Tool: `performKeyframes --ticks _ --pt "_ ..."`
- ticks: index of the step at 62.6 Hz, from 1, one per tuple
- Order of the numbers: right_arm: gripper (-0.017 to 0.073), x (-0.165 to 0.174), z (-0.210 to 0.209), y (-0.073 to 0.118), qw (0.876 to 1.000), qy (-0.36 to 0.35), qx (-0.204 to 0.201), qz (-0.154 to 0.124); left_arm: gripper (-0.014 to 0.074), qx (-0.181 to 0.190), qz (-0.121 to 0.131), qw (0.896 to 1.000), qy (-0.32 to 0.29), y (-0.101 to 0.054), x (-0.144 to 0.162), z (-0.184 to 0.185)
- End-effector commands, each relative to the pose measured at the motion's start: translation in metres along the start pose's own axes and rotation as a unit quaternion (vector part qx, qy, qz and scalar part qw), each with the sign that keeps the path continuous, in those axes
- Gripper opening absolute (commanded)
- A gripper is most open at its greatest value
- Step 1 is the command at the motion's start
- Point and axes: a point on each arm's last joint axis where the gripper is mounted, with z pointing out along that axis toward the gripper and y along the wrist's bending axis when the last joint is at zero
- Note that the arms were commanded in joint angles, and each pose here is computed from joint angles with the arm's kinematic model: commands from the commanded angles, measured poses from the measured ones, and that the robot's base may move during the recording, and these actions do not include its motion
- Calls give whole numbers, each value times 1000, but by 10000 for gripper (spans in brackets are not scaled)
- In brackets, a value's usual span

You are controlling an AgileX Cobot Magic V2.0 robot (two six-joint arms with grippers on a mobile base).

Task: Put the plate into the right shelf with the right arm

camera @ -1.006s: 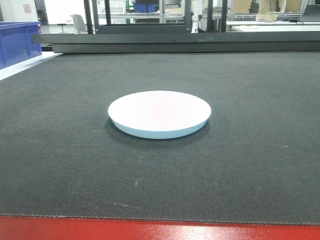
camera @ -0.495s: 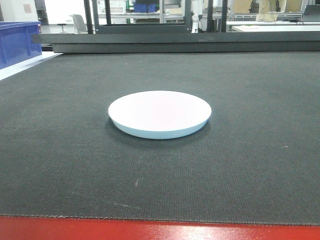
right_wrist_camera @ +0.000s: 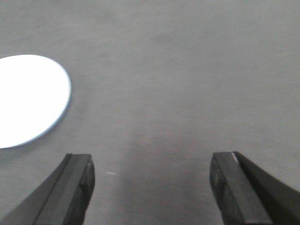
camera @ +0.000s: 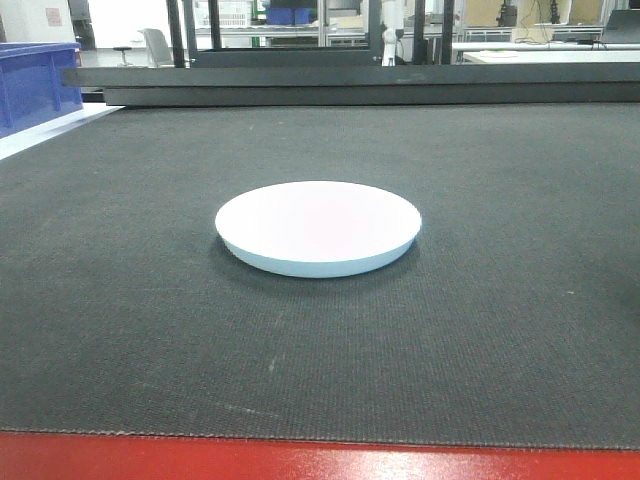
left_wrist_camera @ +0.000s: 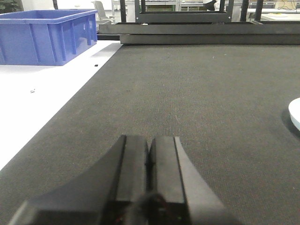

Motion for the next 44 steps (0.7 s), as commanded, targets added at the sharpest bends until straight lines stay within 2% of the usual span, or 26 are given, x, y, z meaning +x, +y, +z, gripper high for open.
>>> performKeyframes --ticks 1,5,6,8,17,24,35,44 --pt "610 -32 9 16 999 -25 -26 11 -47 -10 -2 999 -42 2 -6 -1" --pt "610 -42 26 31 999 1 -42 12 -47 -10 -2 999 -42 2 -6 -1" --pt "610 -43 29 34 999 6 -47 21 -47 -10 -2 999 -42 2 -6 -1" --pt "610 -48 38 41 998 17 -50 22 -47 -10 -2 999 -42 2 -6 -1" --pt "610 -61 72 70 996 58 -54 38 -47 -10 -2 999 -42 2 -6 -1" --pt "610 -68 99 93 995 77 -53 36 -47 -10 -2 999 -42 2 -6 -1" --pt "610 -67 145 120 992 118 -44 8 -47 -10 -2 999 -42 2 -6 -1" --pt "610 -66 174 131 989 142 -28 -10 -47 -10 -2 999 -42 2 -6 -1"
